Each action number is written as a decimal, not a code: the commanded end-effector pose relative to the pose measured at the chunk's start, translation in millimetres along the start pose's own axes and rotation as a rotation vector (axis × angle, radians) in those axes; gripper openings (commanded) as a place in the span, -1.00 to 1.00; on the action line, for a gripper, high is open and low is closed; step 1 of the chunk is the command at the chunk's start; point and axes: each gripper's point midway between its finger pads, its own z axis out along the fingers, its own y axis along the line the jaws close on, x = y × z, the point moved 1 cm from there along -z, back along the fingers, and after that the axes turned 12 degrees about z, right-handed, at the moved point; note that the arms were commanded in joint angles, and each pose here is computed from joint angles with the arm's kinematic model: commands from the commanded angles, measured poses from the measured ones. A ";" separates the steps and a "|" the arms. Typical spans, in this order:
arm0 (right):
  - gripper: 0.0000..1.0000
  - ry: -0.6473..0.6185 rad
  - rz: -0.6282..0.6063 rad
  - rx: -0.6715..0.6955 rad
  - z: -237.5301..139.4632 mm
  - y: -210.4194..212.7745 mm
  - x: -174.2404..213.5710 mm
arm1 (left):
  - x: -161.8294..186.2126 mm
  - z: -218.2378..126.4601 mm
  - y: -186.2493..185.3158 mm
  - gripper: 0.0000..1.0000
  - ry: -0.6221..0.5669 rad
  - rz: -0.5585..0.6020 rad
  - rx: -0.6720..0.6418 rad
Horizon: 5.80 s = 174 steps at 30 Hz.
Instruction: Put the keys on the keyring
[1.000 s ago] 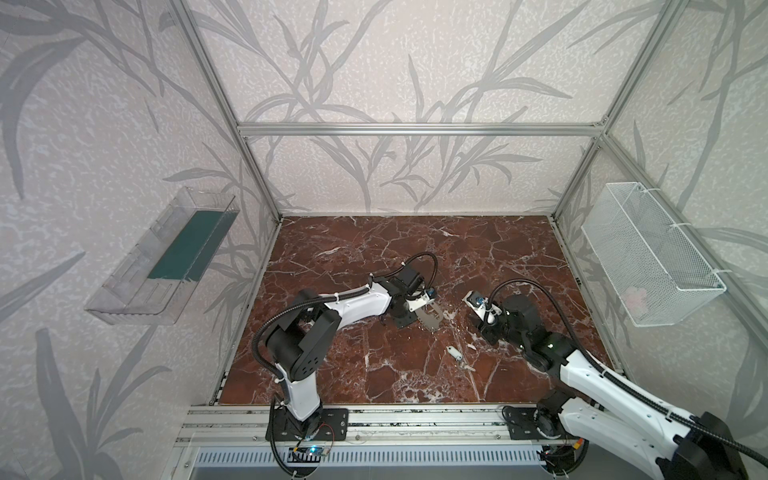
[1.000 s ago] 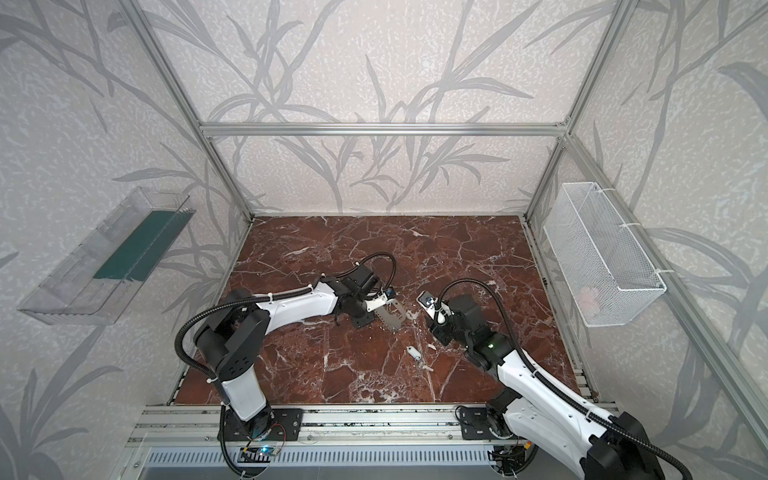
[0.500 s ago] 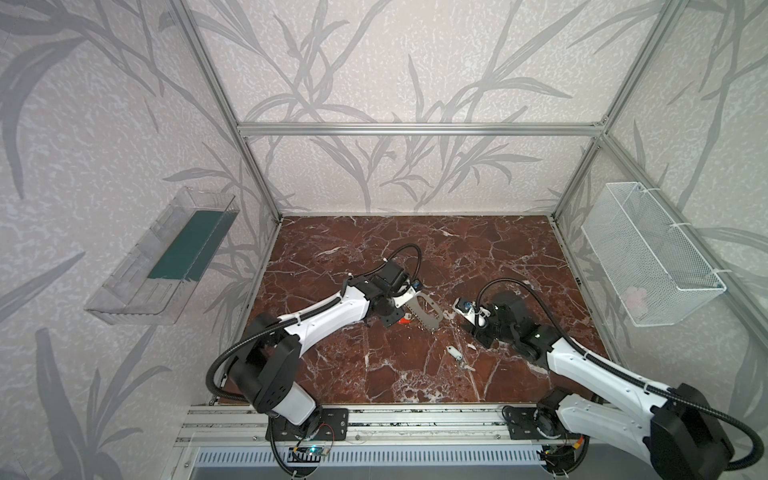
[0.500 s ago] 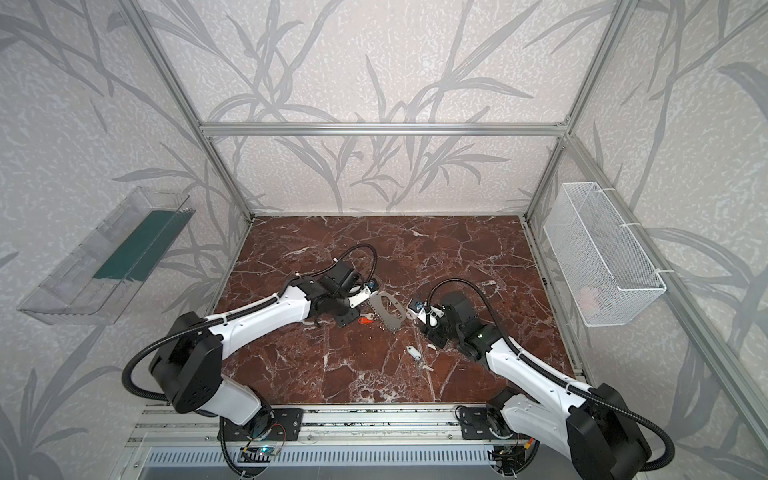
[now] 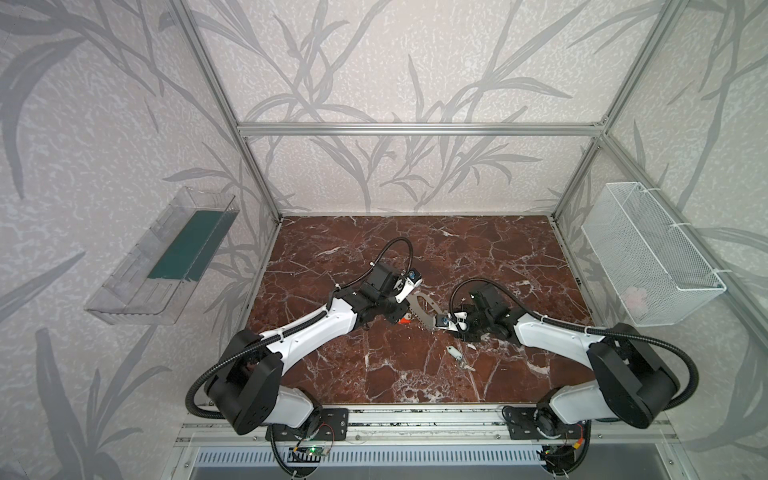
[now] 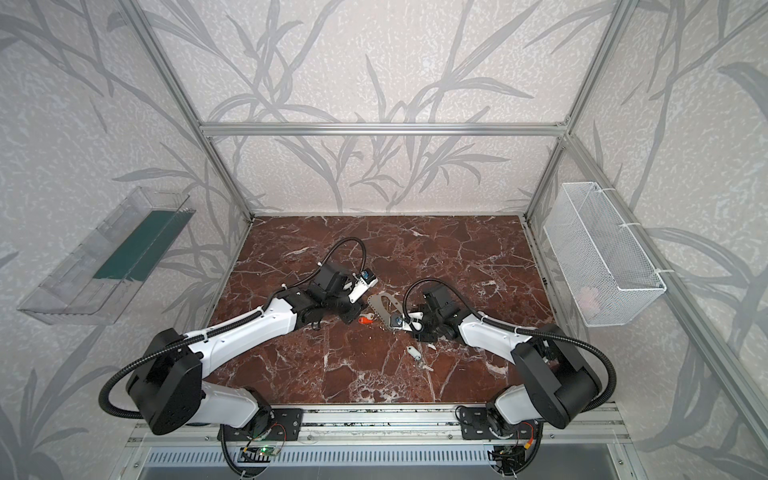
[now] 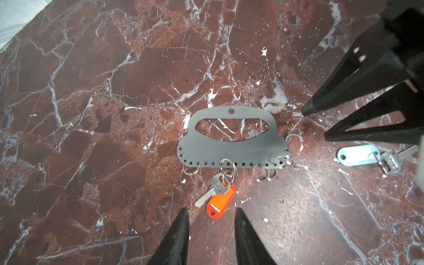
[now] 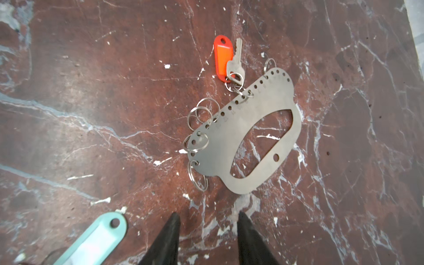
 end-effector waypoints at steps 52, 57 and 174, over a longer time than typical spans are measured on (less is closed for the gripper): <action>-1.00 -0.106 0.001 -0.197 -27.9 23.9 -59.5 | -22.9 -43.0 -14.0 -0.39 -0.241 0.103 0.046; -1.00 -0.202 0.071 -0.183 -41.2 17.3 -84.5 | -26.0 -62.4 -23.2 -0.39 -0.323 0.120 0.057; -0.51 -0.703 0.041 0.426 -152.2 -31.0 -203.2 | -99.6 -136.9 -39.9 -1.00 -0.208 0.417 0.197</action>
